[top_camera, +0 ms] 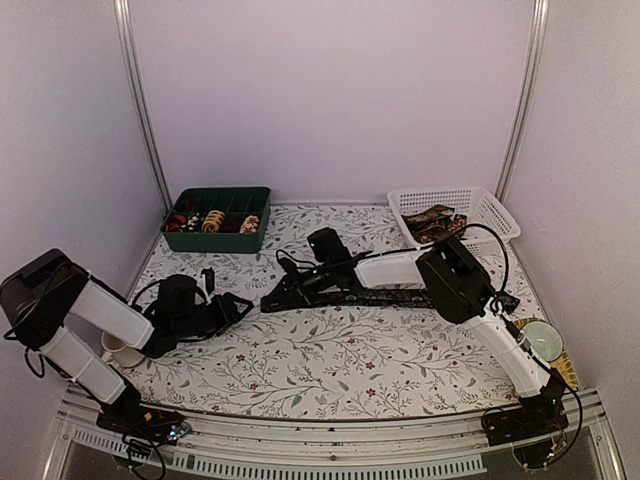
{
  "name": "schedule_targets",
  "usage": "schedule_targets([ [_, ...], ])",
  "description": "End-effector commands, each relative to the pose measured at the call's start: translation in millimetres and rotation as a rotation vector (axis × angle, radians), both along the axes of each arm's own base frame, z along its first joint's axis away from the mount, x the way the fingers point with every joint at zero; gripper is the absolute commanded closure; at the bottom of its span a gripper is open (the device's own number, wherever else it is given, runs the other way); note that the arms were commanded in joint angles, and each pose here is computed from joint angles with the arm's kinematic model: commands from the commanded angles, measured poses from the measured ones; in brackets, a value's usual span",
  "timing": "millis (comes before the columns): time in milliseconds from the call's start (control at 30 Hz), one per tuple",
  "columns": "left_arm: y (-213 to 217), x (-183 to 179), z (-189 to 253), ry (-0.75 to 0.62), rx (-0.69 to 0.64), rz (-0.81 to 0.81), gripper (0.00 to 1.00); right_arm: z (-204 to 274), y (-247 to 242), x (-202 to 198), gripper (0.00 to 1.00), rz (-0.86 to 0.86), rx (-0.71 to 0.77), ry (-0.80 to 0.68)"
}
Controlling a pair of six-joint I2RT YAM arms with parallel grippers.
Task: Roll the ties
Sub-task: Roll the tie at the center of the board.
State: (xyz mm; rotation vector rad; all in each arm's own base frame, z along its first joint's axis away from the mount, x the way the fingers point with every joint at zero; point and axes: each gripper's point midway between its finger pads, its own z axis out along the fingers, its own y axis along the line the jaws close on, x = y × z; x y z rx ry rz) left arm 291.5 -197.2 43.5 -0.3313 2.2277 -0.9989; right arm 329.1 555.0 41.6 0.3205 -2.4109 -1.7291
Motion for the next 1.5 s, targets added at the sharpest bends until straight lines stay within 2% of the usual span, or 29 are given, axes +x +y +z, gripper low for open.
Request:
schedule_targets([
  [0,-6,4,17,-0.080,-0.061,-0.031,0.42,-39,-8,-12,0.98,0.057,-0.010,0.070],
  [233,-11,3,27,-0.174,-0.143,-0.065,0.42,6,-2,-18,0.99,0.138,0.103,0.024],
  [667,-16,-5,33,-0.218,-0.388,-0.087,0.42,22,-3,-29,0.99,0.189,0.155,0.027],
  [1067,-27,-1,35,-0.226,-0.409,-0.139,0.41,28,1,-39,1.00,0.224,0.189,0.035],
  [1400,-33,-1,47,-0.244,-0.442,-0.167,0.39,10,8,-51,1.00,0.259,0.195,0.076],
  [1467,-34,0,48,-0.240,-0.452,-0.174,0.43,7,10,-53,1.00,0.266,0.196,0.085],
])
